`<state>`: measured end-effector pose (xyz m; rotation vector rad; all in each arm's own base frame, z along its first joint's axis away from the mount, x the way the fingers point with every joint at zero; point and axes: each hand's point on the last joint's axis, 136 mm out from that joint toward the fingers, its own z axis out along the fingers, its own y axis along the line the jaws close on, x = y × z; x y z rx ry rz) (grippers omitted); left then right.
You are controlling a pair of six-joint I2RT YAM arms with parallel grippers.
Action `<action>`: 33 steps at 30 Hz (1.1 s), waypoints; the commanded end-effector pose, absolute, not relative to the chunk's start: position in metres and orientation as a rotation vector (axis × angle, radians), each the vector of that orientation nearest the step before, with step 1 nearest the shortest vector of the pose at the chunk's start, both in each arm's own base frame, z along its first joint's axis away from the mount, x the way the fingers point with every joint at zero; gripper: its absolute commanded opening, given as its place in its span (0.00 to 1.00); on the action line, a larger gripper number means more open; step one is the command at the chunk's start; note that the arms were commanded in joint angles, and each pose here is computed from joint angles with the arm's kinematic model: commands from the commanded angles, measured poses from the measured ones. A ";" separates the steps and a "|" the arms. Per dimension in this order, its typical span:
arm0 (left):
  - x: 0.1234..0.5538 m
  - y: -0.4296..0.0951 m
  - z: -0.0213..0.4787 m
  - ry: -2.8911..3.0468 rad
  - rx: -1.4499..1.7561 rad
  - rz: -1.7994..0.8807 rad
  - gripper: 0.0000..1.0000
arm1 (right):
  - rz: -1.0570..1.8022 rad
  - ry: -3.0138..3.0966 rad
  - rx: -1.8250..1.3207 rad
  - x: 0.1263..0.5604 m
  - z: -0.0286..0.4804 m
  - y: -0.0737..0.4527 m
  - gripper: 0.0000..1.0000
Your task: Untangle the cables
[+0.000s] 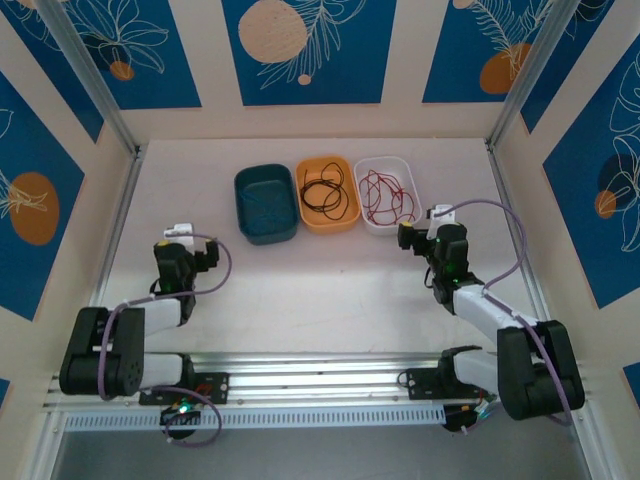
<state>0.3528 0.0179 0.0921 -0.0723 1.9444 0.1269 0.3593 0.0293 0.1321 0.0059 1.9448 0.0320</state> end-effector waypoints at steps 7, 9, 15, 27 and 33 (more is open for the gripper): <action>0.384 -0.019 0.099 1.827 0.098 -0.084 1.00 | 0.140 1.850 -0.116 0.375 0.139 0.043 0.99; 0.387 -0.024 0.098 1.829 0.127 -0.105 1.00 | 0.173 1.848 -0.122 0.374 0.133 0.043 0.99; 0.391 -0.045 0.095 1.862 0.255 -0.195 1.00 | 0.219 1.850 -0.126 0.378 0.107 0.042 0.99; 0.390 -0.046 0.094 1.866 0.259 -0.192 1.00 | 0.252 1.954 -0.048 0.396 0.094 0.030 0.99; 0.390 -0.045 0.095 1.865 0.258 -0.189 1.00 | 0.241 1.959 -0.057 0.396 0.093 0.032 0.99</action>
